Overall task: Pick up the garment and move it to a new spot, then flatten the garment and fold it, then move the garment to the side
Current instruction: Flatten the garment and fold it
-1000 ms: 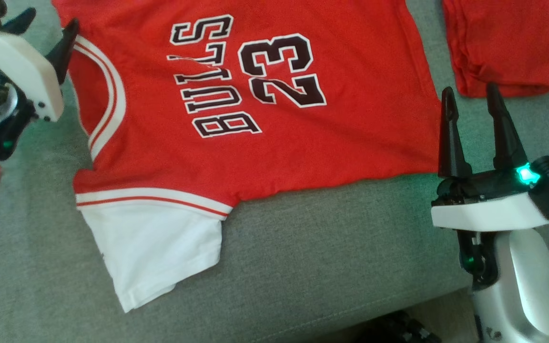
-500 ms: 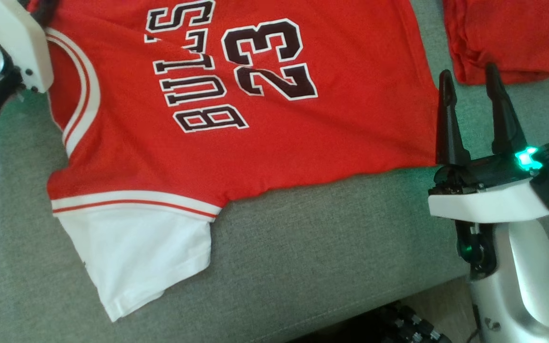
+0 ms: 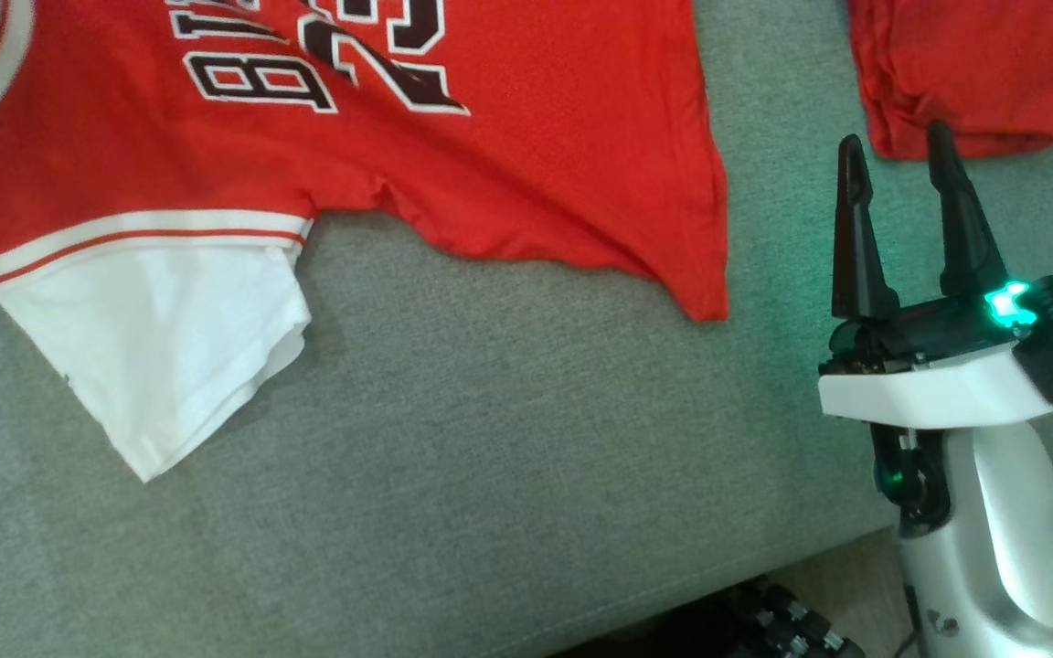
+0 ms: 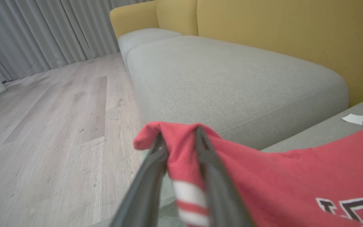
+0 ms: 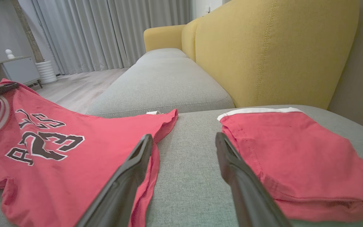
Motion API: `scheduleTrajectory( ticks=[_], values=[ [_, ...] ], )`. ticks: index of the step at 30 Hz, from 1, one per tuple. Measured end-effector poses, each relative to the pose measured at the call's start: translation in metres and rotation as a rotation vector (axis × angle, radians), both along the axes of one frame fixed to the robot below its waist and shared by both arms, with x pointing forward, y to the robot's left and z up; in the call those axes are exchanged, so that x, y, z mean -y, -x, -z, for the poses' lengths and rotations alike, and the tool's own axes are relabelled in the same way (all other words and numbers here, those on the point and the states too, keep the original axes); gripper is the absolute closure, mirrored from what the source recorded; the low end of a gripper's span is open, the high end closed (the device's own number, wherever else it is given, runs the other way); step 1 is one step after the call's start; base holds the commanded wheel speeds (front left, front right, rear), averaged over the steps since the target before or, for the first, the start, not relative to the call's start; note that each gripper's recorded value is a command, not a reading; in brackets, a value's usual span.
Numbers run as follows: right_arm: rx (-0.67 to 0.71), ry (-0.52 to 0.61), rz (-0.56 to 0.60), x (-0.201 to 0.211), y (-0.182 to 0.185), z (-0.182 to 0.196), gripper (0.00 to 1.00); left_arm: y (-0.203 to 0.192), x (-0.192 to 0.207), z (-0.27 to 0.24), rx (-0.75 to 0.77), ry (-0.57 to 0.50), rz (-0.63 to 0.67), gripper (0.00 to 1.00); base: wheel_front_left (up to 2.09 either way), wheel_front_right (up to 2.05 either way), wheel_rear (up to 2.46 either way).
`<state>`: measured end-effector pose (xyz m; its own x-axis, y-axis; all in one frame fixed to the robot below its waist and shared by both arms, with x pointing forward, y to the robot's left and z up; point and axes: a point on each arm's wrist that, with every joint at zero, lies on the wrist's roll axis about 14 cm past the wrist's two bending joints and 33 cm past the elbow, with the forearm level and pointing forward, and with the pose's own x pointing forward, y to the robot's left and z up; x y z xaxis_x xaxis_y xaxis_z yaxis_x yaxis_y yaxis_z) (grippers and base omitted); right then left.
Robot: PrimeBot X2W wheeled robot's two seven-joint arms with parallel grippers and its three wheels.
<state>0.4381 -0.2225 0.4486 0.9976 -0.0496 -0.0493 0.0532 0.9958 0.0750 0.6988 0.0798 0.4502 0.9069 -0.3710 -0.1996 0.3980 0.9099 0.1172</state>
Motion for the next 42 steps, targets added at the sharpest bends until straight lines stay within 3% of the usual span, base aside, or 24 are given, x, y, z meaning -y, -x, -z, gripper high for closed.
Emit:
scheduleTrajectory(
  ticks=[1,14,22,33,39,42],
  values=[
    [0.001,-0.001,-0.001,0.0,0.0,0.0,0.0,0.001,0.001,0.002,-0.003,-0.005,-0.001,0.0,0.0,0.0,0.0],
    [0.047,0.007,-0.028,-0.009,-0.004,-0.017,0.0,0.032,0.002,-0.026,0.09,0.014,0.034,0.0,0.0,0.0,0.0],
    [0.085,0.004,-0.056,-0.02,-0.004,-0.033,0.0,0.108,0.007,-0.052,0.149,0.117,0.056,0.0,0.0,0.0,0.0],
    [0.107,-0.037,-0.132,-0.053,0.009,-0.045,0.0,0.239,-0.029,-0.055,0.191,0.174,-0.107,0.0,0.0,0.0,0.0],
    [0.121,-0.056,-0.164,-0.065,0.013,-0.051,0.0,0.284,-0.039,-0.044,0.16,0.204,-0.186,0.0,0.0,0.0,0.0],
    [0.121,-0.055,-0.165,-0.065,0.014,-0.051,0.0,0.287,-0.039,-0.038,0.143,0.204,-0.18,0.0,0.0,0.0,0.0]
  ],
)
